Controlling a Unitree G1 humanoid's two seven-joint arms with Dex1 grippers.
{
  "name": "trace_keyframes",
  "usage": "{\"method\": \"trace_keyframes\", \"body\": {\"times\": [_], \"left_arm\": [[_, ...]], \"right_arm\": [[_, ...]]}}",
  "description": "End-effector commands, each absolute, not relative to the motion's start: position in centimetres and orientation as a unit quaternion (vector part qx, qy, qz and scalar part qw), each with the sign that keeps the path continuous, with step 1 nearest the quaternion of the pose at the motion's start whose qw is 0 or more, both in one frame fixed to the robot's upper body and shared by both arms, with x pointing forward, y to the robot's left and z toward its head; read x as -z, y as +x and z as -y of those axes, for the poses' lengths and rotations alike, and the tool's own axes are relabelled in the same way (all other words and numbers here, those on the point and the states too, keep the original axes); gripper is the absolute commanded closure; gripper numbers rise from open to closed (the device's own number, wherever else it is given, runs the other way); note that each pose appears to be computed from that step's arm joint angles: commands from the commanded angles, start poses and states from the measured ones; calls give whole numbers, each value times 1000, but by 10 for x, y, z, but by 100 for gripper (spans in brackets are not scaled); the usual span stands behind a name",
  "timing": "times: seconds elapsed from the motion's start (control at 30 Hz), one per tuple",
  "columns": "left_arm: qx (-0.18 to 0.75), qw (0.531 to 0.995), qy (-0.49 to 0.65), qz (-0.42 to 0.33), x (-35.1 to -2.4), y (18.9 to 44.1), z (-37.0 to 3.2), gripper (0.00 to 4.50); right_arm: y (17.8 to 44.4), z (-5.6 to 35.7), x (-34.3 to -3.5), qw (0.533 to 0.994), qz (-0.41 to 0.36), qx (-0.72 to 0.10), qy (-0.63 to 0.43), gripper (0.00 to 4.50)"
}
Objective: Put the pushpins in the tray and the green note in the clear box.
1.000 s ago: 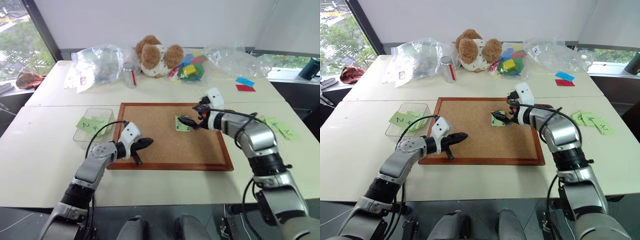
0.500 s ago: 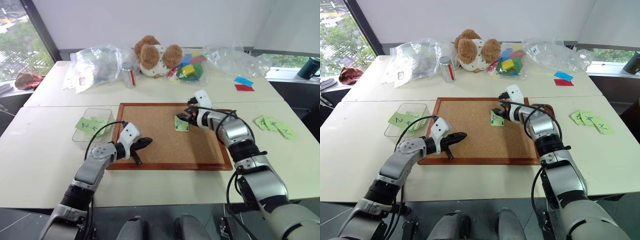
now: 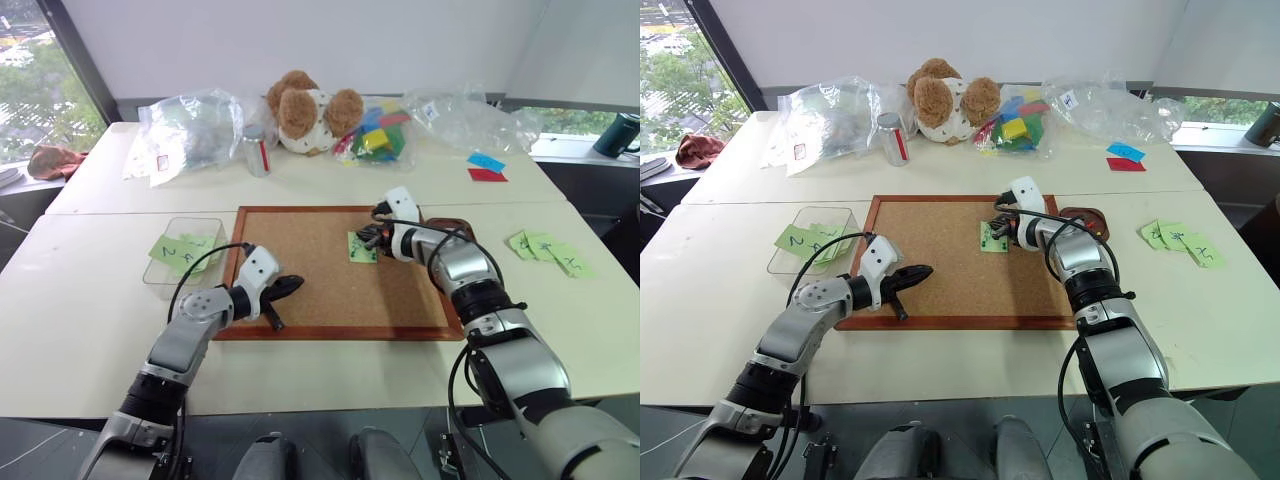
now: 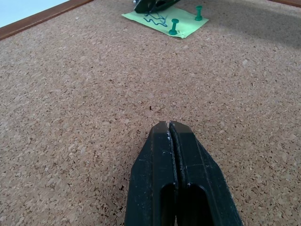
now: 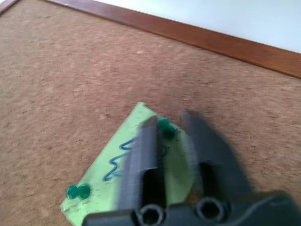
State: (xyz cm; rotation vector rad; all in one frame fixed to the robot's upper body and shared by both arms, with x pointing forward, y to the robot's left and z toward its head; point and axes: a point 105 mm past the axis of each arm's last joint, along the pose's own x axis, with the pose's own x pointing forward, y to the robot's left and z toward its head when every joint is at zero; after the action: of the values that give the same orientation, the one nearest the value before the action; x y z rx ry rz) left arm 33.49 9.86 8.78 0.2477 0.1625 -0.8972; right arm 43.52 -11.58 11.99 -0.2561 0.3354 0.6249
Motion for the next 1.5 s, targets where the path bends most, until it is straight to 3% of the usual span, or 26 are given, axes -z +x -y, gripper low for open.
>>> {"method": "trace_keyframes", "body": {"times": [0.03,0.43,0.6,0.87,1.13,1.4,1.5], "left_arm": [[424,891,123,-103,-75,332,-105,450],[434,881,129,-138,-58,327,-104,450],[437,880,128,-139,-58,327,-103,450],[439,879,128,-134,-60,330,-100,450],[437,880,128,-133,-60,330,-102,450],[432,883,127,-134,-60,329,-105,450],[432,883,127,-134,-59,328,-105,450]], "right_arm": [[440,115,-148,935,-123,-306,-127,447],[428,130,-209,948,-56,-289,-122,447],[429,177,-231,970,-38,-211,-112,447],[438,253,-195,987,-96,-94,-83,447],[439,271,-157,984,-148,-79,-62,447],[439,274,-145,981,-171,-78,-56,447],[439,274,-147,981,-167,-78,-54,351]]}}
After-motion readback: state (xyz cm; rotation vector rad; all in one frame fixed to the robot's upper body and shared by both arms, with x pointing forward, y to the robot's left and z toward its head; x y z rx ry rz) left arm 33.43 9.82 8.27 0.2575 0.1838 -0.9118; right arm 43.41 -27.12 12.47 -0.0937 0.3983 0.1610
